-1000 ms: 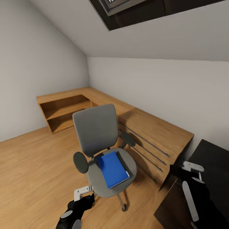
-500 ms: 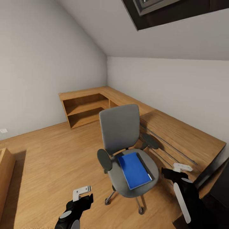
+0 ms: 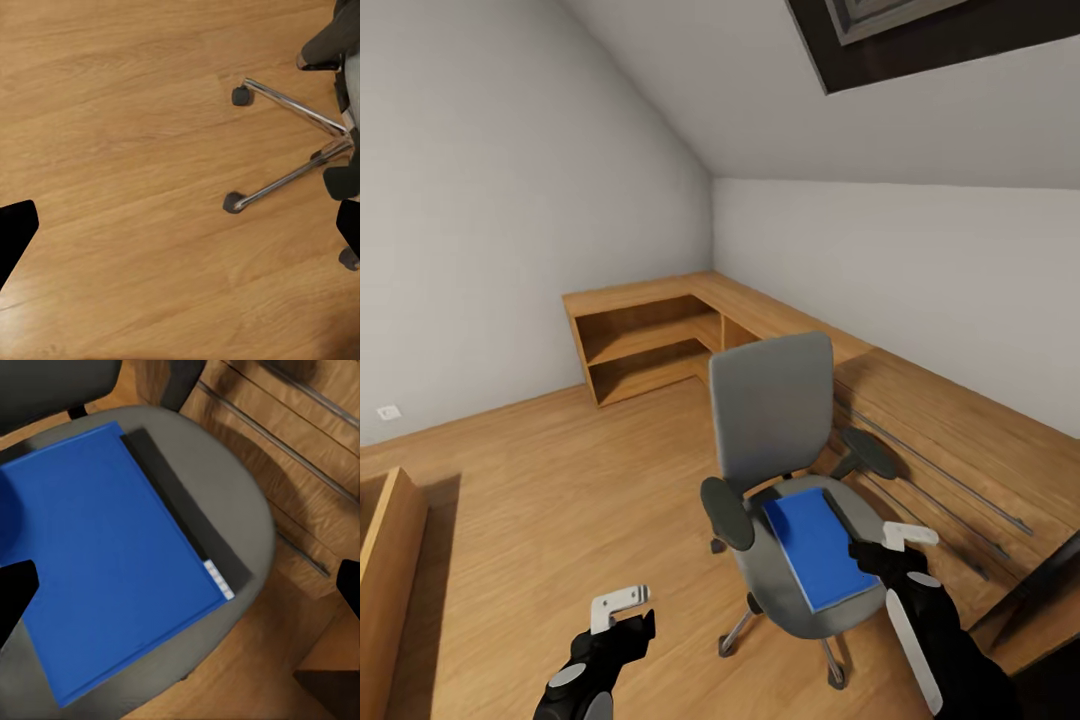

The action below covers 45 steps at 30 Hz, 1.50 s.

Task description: In the bedroom, organize the workspace by keeping the computer under the desk, ensuring the monitor is on the desk, placing the keyboard on the desk next to the monitor, placing the mouse on the desk next to the keyboard, moving the folder from the swivel chair onto the desk next to the mouse, stacking the notebook on top of the folder with the pen on top of the notebook, and positioning the swivel chair next to the desk.

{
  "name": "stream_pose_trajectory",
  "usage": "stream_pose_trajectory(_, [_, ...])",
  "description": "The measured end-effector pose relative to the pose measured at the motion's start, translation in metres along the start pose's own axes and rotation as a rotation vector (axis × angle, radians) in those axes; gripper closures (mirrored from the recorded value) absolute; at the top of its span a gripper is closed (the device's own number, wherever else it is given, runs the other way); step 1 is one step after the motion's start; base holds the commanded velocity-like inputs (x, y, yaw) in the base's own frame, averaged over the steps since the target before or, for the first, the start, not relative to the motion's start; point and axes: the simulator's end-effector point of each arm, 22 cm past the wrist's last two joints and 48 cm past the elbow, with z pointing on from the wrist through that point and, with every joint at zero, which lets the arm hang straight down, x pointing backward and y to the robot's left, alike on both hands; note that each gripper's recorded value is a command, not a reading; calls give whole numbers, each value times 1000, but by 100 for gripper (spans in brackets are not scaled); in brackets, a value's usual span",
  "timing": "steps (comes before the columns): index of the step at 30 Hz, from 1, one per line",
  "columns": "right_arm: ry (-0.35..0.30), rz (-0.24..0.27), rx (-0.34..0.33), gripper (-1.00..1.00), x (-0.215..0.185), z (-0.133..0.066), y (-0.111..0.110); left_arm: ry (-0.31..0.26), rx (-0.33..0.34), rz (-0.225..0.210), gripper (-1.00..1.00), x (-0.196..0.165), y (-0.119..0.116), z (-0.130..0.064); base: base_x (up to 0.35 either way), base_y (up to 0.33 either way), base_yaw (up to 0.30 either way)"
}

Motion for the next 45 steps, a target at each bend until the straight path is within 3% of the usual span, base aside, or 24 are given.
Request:
stream_pose_trajectory(5, [-21,4,0,-100,-4,0,0,2,10,1,-100,1,-4,0,117,21,0])
stream_pose_trajectory(15, [4,-12,-4,-100,13,6,5,1,4,2,-100,0,-2,0,154,1,0])
stream_pose_trajectory(25, [-80,16,15,-100,6,12,1,-42,8,-18,-100,-20,-1,-7,8,0,0])
stream_pose_trajectory(29, [-68,29,22,-100,24,29,1,-53,6,-25,-100,-21,2,-4,0,0,0])
stream_pose_trajectory(36, [-98,83,6,-100,4,62,11,-65,-21,-54,-100,-23,18,5,0,0,0])
stream_pose_trajectory(40, [-90,103,-29,-100,-5,79,18,-71,-29,-64,-100,-22,24,10,0,0,0])
stream_pose_trajectory(45, [-68,113,-120,-100,-13,102,25,-73,-31,-67,-100,-18,26,16,0,0,0])
